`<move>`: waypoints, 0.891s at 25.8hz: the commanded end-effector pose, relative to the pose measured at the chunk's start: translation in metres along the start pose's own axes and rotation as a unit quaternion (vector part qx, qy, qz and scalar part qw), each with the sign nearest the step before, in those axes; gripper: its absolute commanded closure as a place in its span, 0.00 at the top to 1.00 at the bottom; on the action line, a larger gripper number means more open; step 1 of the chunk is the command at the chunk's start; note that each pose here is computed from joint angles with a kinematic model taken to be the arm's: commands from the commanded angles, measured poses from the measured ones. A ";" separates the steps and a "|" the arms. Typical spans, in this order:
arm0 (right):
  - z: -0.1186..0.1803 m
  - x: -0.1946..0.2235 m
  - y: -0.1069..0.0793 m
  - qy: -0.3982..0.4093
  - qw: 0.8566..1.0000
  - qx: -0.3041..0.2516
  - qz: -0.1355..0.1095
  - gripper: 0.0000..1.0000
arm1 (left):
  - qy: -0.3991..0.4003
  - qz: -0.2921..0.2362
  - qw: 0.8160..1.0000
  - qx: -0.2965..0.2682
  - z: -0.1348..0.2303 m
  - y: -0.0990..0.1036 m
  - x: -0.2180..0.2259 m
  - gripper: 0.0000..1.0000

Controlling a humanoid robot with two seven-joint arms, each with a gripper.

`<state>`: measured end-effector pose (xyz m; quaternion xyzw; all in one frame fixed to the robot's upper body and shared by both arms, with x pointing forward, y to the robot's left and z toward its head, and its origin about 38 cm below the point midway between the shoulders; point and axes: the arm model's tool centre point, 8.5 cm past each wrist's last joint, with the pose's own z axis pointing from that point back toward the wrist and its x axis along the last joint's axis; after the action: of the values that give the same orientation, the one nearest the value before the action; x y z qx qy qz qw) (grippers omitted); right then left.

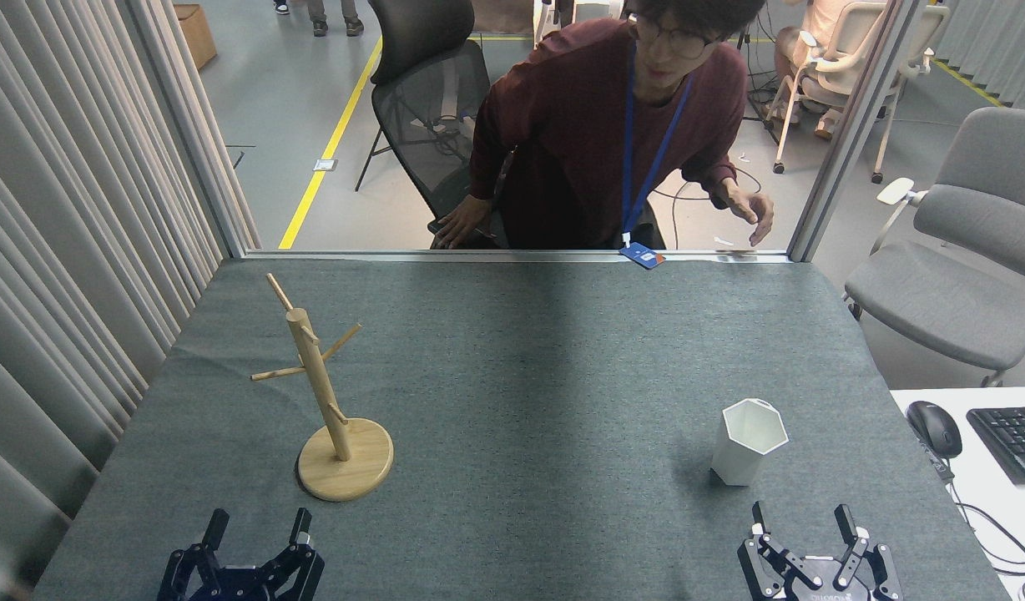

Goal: Hang cup on storage rack
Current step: 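Move the right gripper forward to the white hexagonal cup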

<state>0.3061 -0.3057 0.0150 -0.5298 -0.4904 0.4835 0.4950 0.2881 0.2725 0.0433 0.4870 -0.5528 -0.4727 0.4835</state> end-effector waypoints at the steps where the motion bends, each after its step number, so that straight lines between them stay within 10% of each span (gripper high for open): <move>1: -0.018 -0.001 0.003 0.003 1.000 0.002 0.000 0.98 | 0.000 0.000 1.000 -0.002 0.001 -0.001 0.000 0.99; 12: -0.092 0.013 0.015 -0.010 0.999 0.027 0.015 0.98 | 0.008 0.003 1.000 -0.014 0.001 -0.010 -0.003 1.00; 23: -0.103 0.019 0.020 -0.012 0.999 0.039 0.015 0.98 | 0.010 0.002 1.000 -0.012 0.001 -0.008 -0.005 1.00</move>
<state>0.4066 -0.2917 -0.0016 -0.5098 -0.4700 0.5181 0.5008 0.2883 0.2764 0.0343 0.4836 -0.5429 -0.4742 0.4965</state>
